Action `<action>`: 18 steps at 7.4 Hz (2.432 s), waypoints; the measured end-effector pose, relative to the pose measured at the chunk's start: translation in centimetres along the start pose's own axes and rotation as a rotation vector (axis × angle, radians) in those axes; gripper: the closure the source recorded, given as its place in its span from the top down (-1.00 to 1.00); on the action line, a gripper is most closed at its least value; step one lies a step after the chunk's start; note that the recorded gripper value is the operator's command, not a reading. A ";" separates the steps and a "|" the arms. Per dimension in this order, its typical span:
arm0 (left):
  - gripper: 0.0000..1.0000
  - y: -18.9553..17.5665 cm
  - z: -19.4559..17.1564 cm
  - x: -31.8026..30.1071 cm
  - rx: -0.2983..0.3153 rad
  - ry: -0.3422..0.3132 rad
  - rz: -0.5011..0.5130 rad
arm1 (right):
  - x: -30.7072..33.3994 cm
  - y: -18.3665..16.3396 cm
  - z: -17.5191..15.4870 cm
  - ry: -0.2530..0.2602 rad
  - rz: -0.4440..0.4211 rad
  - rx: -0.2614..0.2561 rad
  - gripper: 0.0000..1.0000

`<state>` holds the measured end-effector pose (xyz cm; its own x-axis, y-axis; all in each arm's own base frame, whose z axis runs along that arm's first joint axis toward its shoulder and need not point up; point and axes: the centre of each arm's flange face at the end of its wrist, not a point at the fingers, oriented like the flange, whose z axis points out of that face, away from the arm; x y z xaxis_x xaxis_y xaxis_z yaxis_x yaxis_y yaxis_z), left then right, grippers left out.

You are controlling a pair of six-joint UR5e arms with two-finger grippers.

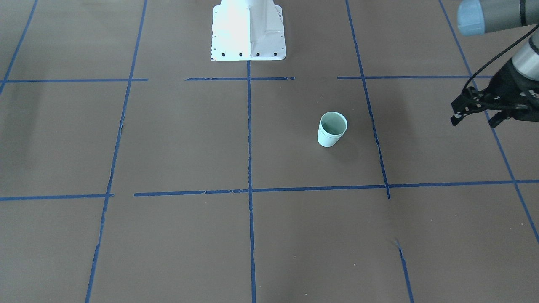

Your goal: Stack cups

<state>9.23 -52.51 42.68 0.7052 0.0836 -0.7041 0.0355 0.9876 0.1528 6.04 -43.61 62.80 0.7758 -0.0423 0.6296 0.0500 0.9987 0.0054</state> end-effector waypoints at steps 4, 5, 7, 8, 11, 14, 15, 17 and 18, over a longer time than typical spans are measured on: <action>1.00 3.6 1.6 -19.2 -0.072 -0.086 0.024 | 0.0 0.0 0.0 0.000 0.000 0.000 1.00; 1.00 4.7 2.4 -22.0 -0.095 -0.083 0.032 | 0.0 0.0 0.0 0.000 0.000 0.000 1.00; 1.00 5.9 3.8 -24.4 -0.129 -0.045 0.020 | 0.0 0.0 0.0 0.000 0.001 0.000 1.00; 1.00 6.1 4.2 -24.8 -0.136 -0.033 0.013 | 0.0 0.0 0.0 0.000 0.001 -0.001 1.00; 1.00 6.3 4.4 -25.0 -0.140 -0.025 0.008 | 0.0 0.0 0.0 0.000 0.000 0.000 1.00; 1.00 6.2 4.1 -25.1 -0.135 -0.025 0.005 | 0.0 0.0 0.0 0.000 0.000 0.000 1.00; 1.00 6.2 4.0 -25.1 -0.132 -0.026 0.004 | 0.0 0.0 0.0 0.000 0.000 -0.001 1.00; 1.00 6.2 3.6 -25.3 -0.126 -0.027 0.000 | 0.0 0.0 0.0 0.000 0.001 -0.001 1.00; 1.00 6.2 3.5 -25.4 -0.125 -0.027 -0.002 | 0.0 0.0 0.0 0.000 0.001 -0.001 1.00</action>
<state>-5.93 -49.02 63.91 0.7243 0.0798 -0.6849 -0.0503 0.9967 0.0630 6.04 -43.60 62.81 0.7758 -0.0416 0.6296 0.0500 0.9987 0.0044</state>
